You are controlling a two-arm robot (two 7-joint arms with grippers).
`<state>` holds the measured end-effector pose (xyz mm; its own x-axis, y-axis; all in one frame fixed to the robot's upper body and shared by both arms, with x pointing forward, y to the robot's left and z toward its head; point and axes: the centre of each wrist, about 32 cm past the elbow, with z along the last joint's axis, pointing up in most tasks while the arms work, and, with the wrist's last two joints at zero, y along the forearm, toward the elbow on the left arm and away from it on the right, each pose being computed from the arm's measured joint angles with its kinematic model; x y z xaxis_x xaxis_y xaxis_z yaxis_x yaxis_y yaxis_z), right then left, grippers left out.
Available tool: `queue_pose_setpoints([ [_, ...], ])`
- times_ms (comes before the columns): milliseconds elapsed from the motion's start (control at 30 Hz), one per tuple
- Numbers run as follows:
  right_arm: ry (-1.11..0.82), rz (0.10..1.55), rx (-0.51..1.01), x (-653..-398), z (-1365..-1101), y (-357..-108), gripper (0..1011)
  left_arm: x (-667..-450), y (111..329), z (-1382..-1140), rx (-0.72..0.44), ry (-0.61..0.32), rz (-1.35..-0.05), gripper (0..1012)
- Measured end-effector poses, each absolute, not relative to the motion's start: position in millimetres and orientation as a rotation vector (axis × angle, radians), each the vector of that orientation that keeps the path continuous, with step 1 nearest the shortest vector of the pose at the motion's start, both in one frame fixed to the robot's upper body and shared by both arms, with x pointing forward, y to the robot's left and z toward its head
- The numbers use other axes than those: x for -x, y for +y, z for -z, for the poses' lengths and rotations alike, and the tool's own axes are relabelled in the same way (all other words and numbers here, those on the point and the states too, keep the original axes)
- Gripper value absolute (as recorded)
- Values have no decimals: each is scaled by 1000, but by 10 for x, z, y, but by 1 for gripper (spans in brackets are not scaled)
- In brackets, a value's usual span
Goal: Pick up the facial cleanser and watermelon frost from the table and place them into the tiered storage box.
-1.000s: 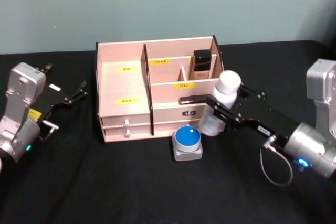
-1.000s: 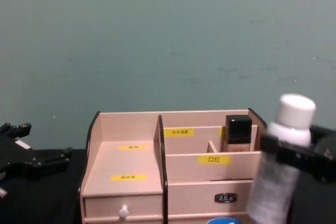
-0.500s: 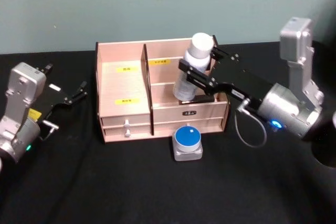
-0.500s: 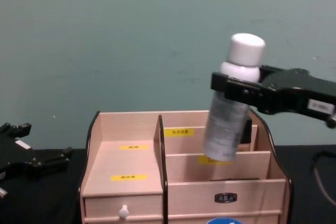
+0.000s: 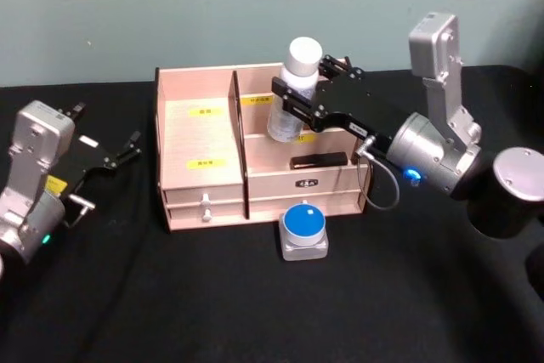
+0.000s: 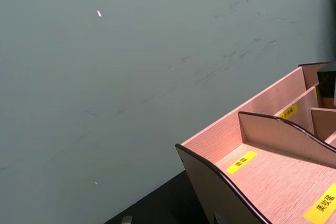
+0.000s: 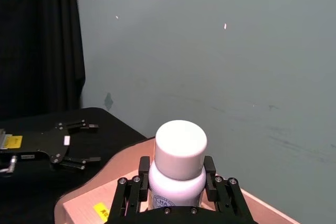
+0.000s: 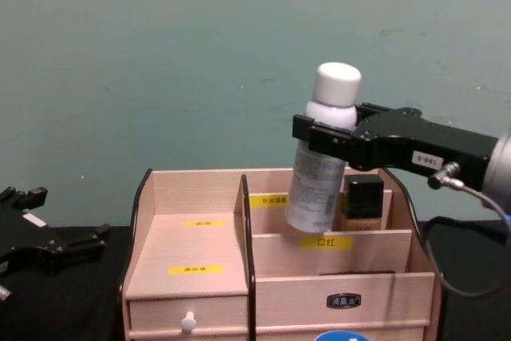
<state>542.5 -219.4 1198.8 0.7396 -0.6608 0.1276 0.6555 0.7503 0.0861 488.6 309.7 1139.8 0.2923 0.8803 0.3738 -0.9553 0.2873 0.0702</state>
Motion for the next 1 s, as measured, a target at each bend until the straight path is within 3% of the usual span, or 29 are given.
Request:
queue_pose_setpoints([
  [1000, -153, 749, -41, -5813, -11907, -2083, 596, -4886, 3097, -11397, -305, -285, -1248, 1010],
])
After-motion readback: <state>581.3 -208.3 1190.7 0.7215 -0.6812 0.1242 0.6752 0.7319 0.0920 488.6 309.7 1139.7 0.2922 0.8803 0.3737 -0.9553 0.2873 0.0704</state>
